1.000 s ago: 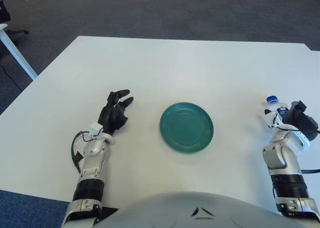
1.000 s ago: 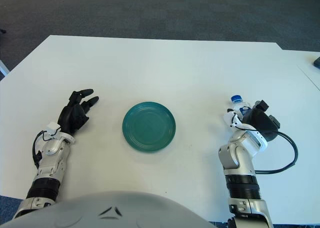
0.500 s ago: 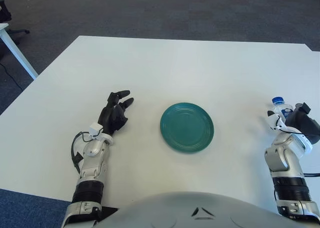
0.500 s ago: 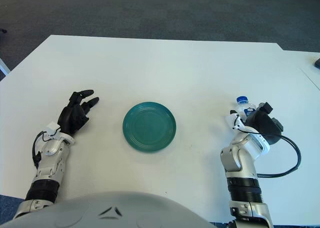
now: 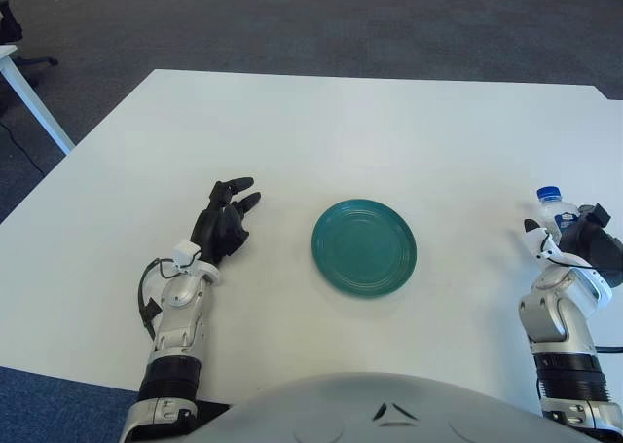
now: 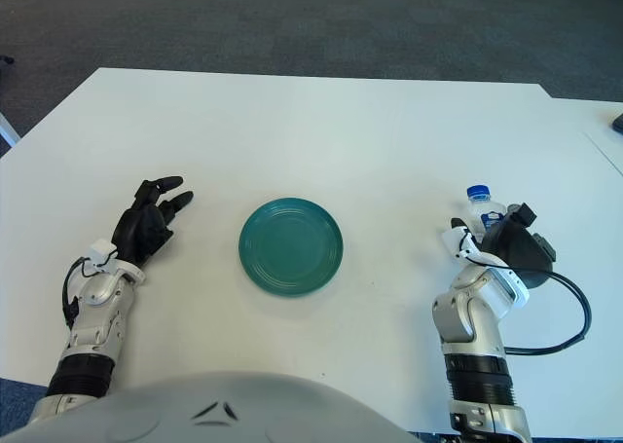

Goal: Put the bottle into the plate.

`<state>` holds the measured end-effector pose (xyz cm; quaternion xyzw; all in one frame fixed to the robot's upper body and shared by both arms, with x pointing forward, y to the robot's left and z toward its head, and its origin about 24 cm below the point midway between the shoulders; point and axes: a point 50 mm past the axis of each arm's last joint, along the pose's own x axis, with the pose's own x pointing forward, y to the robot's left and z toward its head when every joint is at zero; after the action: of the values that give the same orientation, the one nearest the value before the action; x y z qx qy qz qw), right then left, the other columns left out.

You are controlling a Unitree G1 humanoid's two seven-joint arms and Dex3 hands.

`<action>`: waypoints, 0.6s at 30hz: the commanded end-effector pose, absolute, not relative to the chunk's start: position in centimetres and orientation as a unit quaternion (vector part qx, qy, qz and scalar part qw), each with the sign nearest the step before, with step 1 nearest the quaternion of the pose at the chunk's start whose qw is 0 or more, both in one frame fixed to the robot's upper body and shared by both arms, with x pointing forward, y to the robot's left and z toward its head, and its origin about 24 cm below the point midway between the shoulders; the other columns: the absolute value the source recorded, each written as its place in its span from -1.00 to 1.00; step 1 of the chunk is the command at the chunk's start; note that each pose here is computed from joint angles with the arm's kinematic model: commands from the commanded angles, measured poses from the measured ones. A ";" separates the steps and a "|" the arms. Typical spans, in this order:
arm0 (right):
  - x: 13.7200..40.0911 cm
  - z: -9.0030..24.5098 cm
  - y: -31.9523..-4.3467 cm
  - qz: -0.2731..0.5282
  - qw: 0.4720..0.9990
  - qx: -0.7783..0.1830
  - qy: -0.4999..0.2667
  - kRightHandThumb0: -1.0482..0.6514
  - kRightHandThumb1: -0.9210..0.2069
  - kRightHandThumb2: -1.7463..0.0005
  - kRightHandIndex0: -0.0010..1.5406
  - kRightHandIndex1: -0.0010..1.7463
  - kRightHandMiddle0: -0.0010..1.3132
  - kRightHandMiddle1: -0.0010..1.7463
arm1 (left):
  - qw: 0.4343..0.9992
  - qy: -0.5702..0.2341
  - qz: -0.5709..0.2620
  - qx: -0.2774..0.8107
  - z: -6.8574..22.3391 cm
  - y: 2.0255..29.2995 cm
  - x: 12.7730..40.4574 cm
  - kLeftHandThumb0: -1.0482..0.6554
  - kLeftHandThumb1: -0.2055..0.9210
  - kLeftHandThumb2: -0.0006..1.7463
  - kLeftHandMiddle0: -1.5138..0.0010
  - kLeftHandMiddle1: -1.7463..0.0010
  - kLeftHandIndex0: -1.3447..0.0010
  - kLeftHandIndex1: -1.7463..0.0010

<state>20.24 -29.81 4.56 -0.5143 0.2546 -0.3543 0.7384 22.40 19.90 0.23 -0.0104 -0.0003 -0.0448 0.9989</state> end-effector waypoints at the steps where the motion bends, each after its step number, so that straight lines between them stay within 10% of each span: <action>1: 19.6 3.6 -29.6 -0.364 0.746 -0.494 0.259 -1.00 -1.00 0.27 -0.68 -0.48 -1.00 0.18 | 0.998 0.035 -0.040 -0.013 -0.9 19.9 21.7 -0.45 1.00 0.15 0.52 0.53 0.99 -0.22; 10: 19.5 3.8 -29.7 -0.412 0.751 -0.476 0.200 -0.75 -1.00 0.51 -0.34 0.80 -0.62 0.95 | 0.998 0.035 -0.040 -0.013 -0.8 19.7 21.8 -0.45 1.00 0.15 0.52 0.53 0.99 -0.22; 18: 19.6 4.2 -29.7 -0.432 0.754 -0.469 0.160 -0.58 -1.00 0.47 0.02 0.99 -0.09 1.00 | 0.998 0.035 -0.040 -0.013 -0.8 19.6 21.8 -0.45 1.00 0.15 0.52 0.53 0.99 -0.22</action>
<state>19.69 -29.62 4.23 -0.4801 0.1738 -0.4189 0.7509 22.45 19.73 0.29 -0.0098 0.0037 -0.0425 0.9990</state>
